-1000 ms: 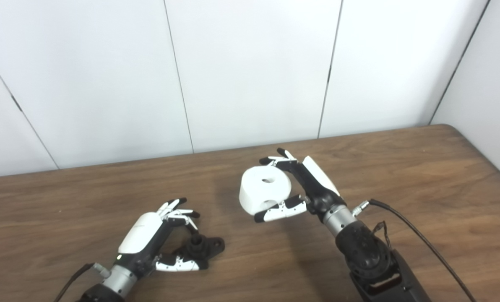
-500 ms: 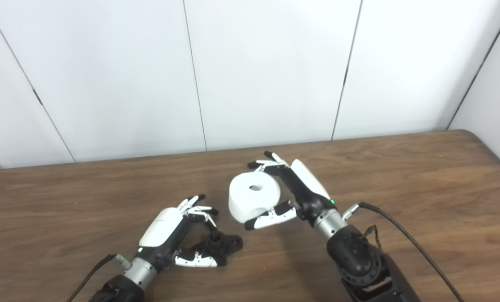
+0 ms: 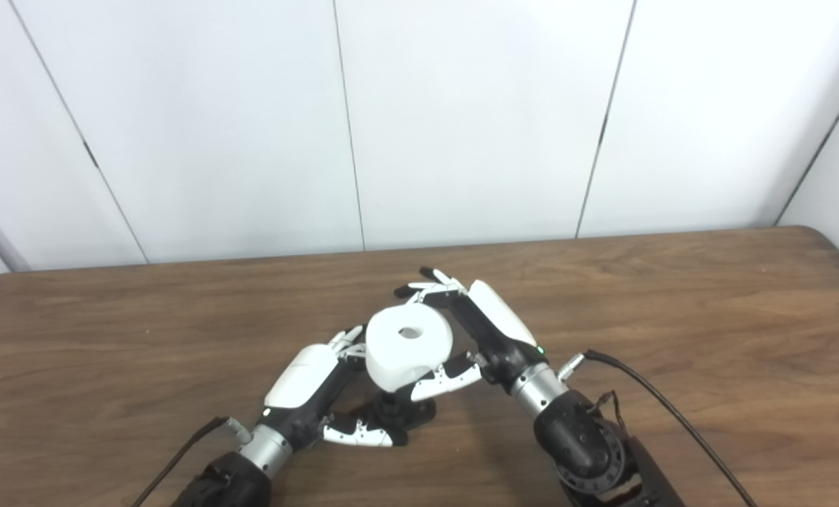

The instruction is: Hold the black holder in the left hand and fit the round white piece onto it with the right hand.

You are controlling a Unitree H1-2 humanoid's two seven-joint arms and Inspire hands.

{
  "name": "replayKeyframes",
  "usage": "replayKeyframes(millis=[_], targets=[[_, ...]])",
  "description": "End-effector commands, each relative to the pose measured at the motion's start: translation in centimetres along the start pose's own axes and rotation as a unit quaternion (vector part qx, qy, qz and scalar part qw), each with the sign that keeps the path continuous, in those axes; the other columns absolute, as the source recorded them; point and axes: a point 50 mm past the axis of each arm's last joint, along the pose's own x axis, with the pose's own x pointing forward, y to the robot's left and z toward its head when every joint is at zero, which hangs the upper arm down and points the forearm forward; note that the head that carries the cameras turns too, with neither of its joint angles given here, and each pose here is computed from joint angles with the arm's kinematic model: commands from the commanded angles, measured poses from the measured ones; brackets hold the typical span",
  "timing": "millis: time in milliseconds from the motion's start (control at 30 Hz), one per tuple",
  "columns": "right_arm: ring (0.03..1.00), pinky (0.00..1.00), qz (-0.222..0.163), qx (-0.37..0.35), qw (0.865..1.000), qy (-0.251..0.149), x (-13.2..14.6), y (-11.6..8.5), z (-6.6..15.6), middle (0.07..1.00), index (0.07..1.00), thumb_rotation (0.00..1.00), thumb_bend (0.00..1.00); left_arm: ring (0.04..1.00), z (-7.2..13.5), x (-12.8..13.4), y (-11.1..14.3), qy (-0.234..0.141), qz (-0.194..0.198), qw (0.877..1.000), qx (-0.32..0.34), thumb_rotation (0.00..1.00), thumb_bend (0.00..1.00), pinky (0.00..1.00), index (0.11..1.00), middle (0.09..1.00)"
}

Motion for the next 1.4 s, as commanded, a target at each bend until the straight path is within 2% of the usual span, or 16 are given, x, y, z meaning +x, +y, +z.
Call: replayKeyframes(millis=[0,300,833,1367], targets=[[0.961,1.0,-0.016,-0.006,0.999,-0.048,0.8,-0.9,1.7,0.808,0.483,0.14,0.52,0.991,0.7,0.5,-0.1,-0.008,-0.006,1.0,0.011,0.05,0.52,1.0,0.48,0.811],[0.969,1.0,0.006,-0.003,0.999,-0.038,-0.2,-0.4,1.3,0.813,0.483,0.14,0.52,0.986,1.1,0.7,-0.1,-0.007,-0.003,1.0,0.008,0.05,0.52,1.0,0.48,0.807],[0.975,1.0,0.032,-0.01,0.999,-0.014,-2.1,-0.7,0.1,0.816,0.483,0.14,0.52,0.996,1.0,0.7,0.5,-0.005,0.001,1.0,0.006,0.05,0.52,1.0,0.48,0.807],[0.97,1.0,0.034,-0.014,0.999,-0.006,-2.1,-1.0,-0.5,0.816,0.483,0.14,0.52,0.989,1.7,0.8,0.8,-0.014,0.009,1.0,0.009,0.05,0.52,1.0,0.48,0.8]])
